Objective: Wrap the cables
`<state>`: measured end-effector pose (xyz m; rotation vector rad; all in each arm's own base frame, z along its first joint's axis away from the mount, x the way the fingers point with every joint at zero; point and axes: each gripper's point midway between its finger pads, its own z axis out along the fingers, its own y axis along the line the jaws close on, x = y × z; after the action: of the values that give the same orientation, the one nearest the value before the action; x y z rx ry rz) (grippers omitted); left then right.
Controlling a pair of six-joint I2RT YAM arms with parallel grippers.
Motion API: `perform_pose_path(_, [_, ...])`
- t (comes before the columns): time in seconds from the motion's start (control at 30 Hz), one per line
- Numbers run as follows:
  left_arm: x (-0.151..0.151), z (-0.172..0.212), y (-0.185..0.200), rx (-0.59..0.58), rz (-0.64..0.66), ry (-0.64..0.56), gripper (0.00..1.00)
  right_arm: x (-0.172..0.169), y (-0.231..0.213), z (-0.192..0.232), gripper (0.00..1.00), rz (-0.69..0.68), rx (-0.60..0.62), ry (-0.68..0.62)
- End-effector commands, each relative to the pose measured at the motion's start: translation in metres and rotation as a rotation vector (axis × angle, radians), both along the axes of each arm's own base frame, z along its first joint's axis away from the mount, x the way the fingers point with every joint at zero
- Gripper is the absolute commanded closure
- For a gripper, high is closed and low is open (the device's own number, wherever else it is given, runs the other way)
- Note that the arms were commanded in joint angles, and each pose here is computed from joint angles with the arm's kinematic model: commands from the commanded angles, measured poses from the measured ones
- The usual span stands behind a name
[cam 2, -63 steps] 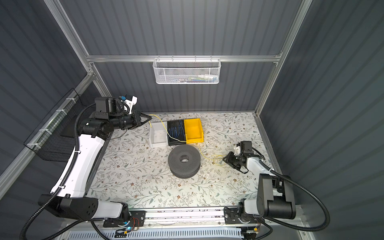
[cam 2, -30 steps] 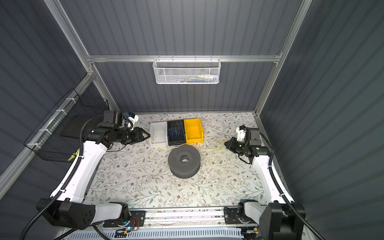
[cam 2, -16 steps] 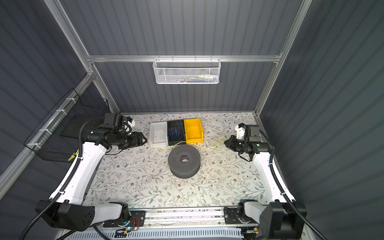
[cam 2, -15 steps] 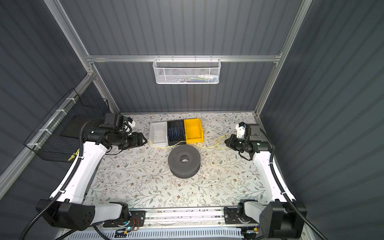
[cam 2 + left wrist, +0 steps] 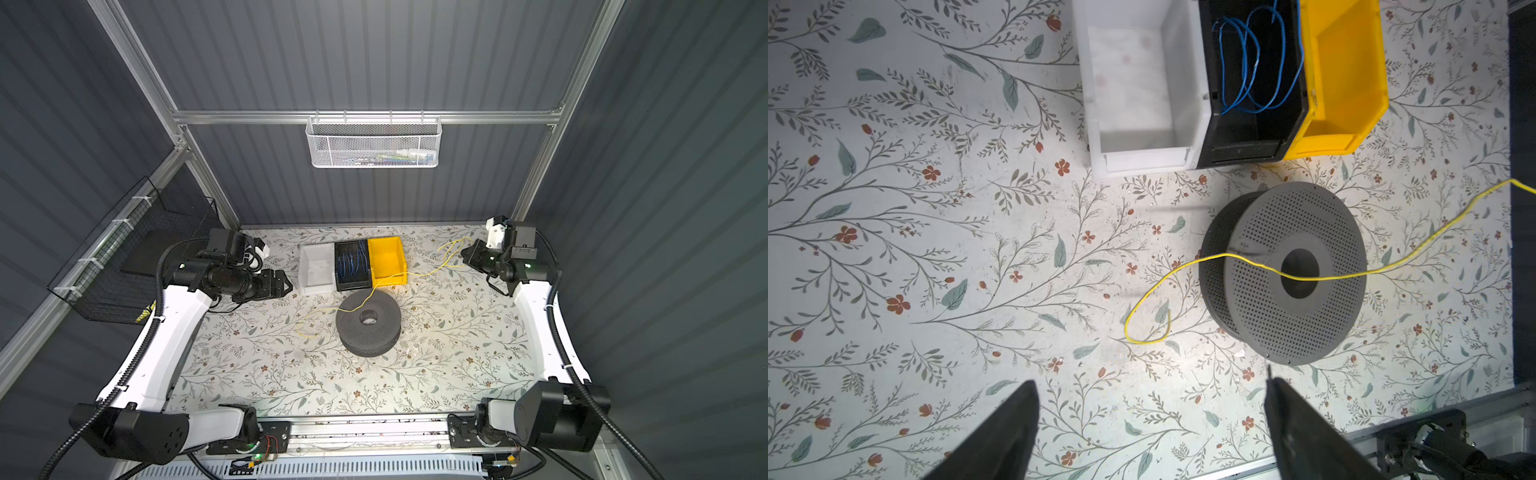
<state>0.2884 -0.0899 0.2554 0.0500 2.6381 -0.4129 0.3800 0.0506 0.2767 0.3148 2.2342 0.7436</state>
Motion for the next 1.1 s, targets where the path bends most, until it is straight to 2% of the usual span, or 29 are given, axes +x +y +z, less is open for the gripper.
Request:
perform_pose_path(0.0, [0.008,0.036,-0.027,-0.141,-0.092,-0.114,0.18,-0.008,0.022,0.004,1.0,0.066,0.049,0.011])
perform_pose_path(0.07, [0.014,0.063,-0.056,-0.278,-0.197,-0.182,0.2,-0.017,0.036,0.004,1.0,0.106,0.071,0.019])
perform_pose_path(0.13, [0.014,0.082,-0.082,-0.354,-0.297,-0.231,0.21,-0.026,0.048,0.006,1.0,0.144,0.086,0.031])
perform_pose_path(0.43, [-0.002,0.12,-0.194,-0.48,-0.681,-0.314,0.23,-0.065,0.082,0.012,1.0,0.253,0.022,0.057])
perform_pose_path(0.53, [-0.009,0.12,-0.231,-0.493,-0.785,-0.324,0.26,-0.074,0.095,0.02,1.0,0.297,0.042,0.049])
perform_pose_path(0.63, [-0.016,0.107,-0.259,-0.462,-0.851,-0.306,0.33,-0.081,0.104,0.029,1.0,0.336,0.052,0.045])
perform_pose_path(0.87, [-0.046,0.079,-0.306,-0.461,-0.981,-0.247,0.27,-0.084,0.116,0.043,1.0,0.369,0.074,0.022])
perform_pose_path(1.07, [-0.043,0.074,-0.319,-0.469,-0.993,-0.235,0.35,-0.08,0.117,0.043,1.0,0.339,0.067,0.005])
